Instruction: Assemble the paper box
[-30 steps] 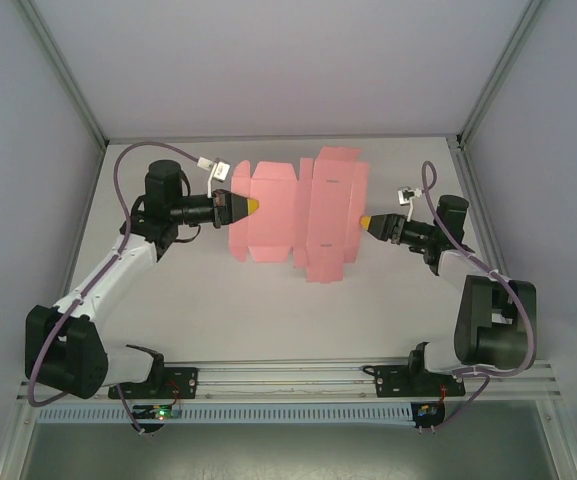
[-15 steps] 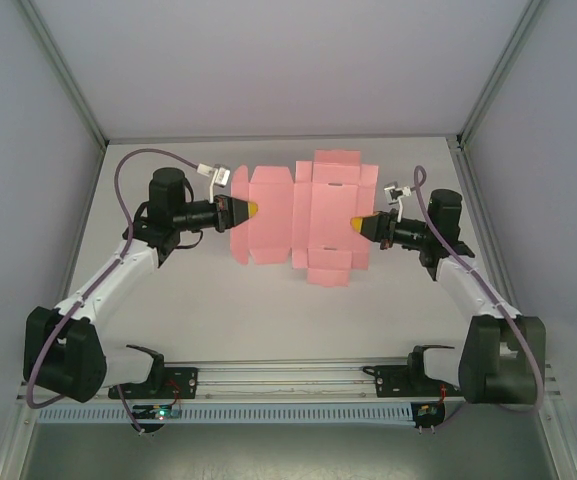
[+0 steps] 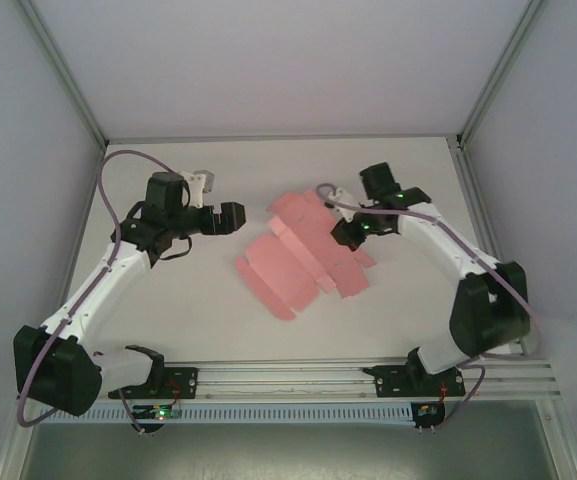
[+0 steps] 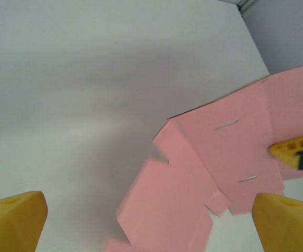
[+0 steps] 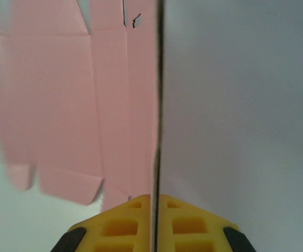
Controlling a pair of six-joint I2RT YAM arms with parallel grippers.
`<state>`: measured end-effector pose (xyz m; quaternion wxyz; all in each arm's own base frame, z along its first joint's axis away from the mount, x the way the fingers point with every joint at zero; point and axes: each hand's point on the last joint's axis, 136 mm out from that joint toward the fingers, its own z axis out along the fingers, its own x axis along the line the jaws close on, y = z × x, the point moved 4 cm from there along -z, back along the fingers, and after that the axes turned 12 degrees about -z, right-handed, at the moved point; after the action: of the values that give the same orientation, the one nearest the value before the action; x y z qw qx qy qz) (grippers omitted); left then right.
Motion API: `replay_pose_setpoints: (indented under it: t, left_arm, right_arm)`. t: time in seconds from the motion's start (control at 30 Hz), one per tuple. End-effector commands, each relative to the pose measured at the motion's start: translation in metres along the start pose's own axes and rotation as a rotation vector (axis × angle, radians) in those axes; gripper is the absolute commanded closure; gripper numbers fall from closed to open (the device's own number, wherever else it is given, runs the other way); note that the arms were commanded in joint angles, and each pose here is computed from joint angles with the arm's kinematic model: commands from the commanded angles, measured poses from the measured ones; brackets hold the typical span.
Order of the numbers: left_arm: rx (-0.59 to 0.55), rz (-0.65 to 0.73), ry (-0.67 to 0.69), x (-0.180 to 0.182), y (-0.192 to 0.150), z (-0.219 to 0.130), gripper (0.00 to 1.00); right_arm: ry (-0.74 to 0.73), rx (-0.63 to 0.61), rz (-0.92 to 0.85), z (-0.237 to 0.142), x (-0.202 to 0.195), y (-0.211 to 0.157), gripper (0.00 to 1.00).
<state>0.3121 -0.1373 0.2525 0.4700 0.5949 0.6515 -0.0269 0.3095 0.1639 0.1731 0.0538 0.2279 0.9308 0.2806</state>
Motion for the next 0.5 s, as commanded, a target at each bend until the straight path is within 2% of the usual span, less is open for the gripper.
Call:
replay_pose_setpoints:
  t: [0.0, 0.2, 0.33, 0.47]
  left_arm:
    - [0.013, -0.082, 0.018, 0.009, 0.021, 0.01, 0.0]
    - [0.109, -0.118, -0.036, 0.016, 0.045, 0.062, 0.0]
    - [0.167, -0.164, -0.021, 0.03, 0.053, 0.096, 0.0]
    - [0.211, -0.237, -0.133, 0.031, 0.061, 0.125, 0.0]
  right_arm:
    - [-0.237, 0.23, -0.257, 0.004, -0.03, 0.001, 0.97]
    - [-0.492, 0.358, -0.474, 0.044, -0.076, 0.026, 0.96]
    - [-0.562, 0.25, -0.586, 0.056, -0.075, 0.04, 0.96]
    - [-0.598, 0.156, -0.716, 0.062, -0.062, 0.042, 0.95]
